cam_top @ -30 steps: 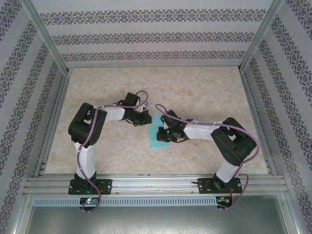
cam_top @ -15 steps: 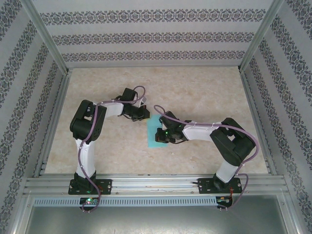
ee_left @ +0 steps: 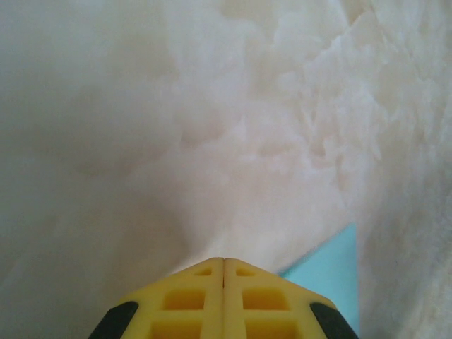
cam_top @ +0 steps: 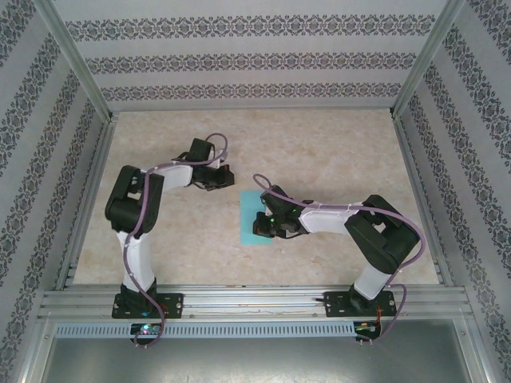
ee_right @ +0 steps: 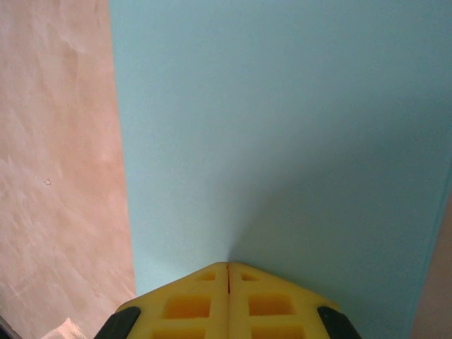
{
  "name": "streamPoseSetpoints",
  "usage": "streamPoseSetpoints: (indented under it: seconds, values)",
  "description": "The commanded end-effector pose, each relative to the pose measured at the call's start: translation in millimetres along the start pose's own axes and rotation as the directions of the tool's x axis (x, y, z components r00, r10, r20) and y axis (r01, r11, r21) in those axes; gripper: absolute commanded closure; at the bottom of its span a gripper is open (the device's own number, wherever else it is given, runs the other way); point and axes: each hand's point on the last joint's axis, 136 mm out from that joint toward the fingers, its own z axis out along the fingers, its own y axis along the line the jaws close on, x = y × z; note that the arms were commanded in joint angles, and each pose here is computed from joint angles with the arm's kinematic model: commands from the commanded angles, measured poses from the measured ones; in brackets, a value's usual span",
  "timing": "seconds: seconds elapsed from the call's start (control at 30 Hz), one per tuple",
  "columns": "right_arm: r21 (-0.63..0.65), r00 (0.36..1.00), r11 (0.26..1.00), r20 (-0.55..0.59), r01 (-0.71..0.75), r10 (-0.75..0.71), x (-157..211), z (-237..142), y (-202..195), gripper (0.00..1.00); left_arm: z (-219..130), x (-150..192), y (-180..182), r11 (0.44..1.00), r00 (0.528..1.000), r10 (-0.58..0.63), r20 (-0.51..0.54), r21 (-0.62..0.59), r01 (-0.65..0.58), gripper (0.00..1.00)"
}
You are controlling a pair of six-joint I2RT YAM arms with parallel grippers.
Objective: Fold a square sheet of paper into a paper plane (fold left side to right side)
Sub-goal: First fold the square sheet of paper in half at the center of the table, then hold the square sheet of paper at the center of the table.
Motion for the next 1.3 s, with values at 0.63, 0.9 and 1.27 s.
streamPoseSetpoints:
  seconds: [0.63,0.9,1.27]
  values:
    - [0.185,0.992,0.983,-0.123,-0.018,0.042,34,11,-49,1.0,21,94,-43,0.998,0.989,-0.005,-0.147,0.067,0.015,1.0]
    - [0.033,0.998,0.999,-0.066,0.018,-0.016,9,-9,-3,0.81,28,112,-18,0.999,0.983,-0.032,-0.178,-0.006,0.031,1.0]
    - [-0.044,0.997,0.996,-0.037,-0.072,0.071,5,-60,-26,0.63,29,122,-13,0.999,0.98,-0.034,-0.197,-0.023,0.03,1.0]
